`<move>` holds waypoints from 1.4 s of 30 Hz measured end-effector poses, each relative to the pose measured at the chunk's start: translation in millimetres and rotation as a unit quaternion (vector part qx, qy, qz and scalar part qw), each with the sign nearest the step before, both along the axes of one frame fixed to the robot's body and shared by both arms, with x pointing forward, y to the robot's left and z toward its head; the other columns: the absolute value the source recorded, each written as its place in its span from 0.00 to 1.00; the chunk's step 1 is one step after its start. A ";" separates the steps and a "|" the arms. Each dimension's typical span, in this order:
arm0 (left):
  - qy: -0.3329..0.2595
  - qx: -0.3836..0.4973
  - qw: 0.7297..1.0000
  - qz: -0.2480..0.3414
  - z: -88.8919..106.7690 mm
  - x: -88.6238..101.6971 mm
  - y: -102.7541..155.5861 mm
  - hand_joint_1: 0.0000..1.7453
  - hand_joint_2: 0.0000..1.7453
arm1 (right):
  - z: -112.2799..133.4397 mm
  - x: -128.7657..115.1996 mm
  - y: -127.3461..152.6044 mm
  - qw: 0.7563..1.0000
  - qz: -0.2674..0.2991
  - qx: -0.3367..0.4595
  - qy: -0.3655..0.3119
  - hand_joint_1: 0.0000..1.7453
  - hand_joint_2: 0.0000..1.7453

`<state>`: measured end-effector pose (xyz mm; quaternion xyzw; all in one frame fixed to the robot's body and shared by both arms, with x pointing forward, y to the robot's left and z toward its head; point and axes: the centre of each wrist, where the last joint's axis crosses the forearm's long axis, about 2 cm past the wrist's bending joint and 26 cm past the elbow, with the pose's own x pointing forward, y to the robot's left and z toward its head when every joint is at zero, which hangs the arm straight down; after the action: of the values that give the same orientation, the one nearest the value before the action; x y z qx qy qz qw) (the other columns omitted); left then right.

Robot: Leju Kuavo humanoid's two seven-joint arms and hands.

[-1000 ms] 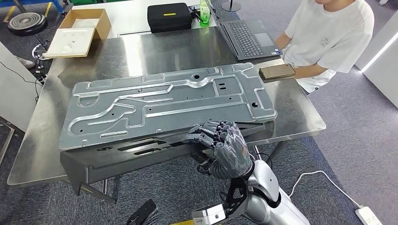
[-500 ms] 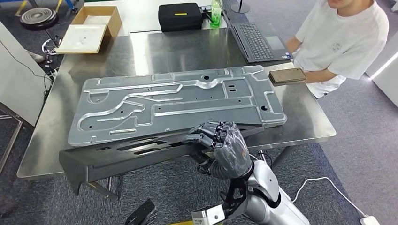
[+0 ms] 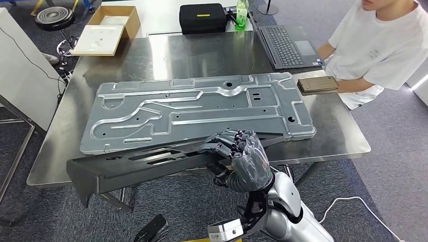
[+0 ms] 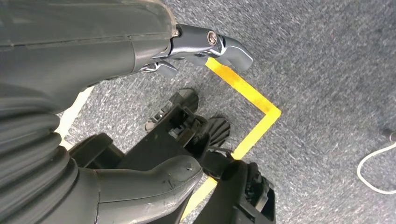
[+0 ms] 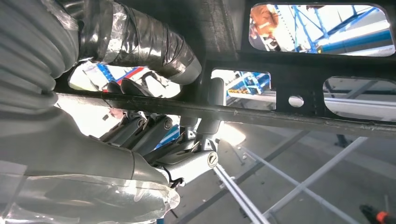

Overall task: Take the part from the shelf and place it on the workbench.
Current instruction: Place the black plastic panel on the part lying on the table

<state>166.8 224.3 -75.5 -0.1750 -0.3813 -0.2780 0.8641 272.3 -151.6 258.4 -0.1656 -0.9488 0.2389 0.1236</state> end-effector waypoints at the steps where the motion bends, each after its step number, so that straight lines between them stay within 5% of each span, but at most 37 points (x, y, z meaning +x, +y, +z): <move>1: 0.000 0.000 1.000 -0.001 0.0 0.0 0.0 0.00 1.00 | 0.1 0.1 -0.1 1.000 0.000 0.000 0.000 1.00 1.00; 42: -0.002 0.004 1.000 0.004 -1.5 -3.0 2.8 0.00 1.00 | -1.2 1.9 -1.0 0.999 -0.021 -0.006 0.029 1.00 1.00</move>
<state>163.8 227.2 -77.0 -0.1695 -0.3828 -0.2765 0.8650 274.2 -152.6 257.2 -0.1788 -0.9396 0.2471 0.1553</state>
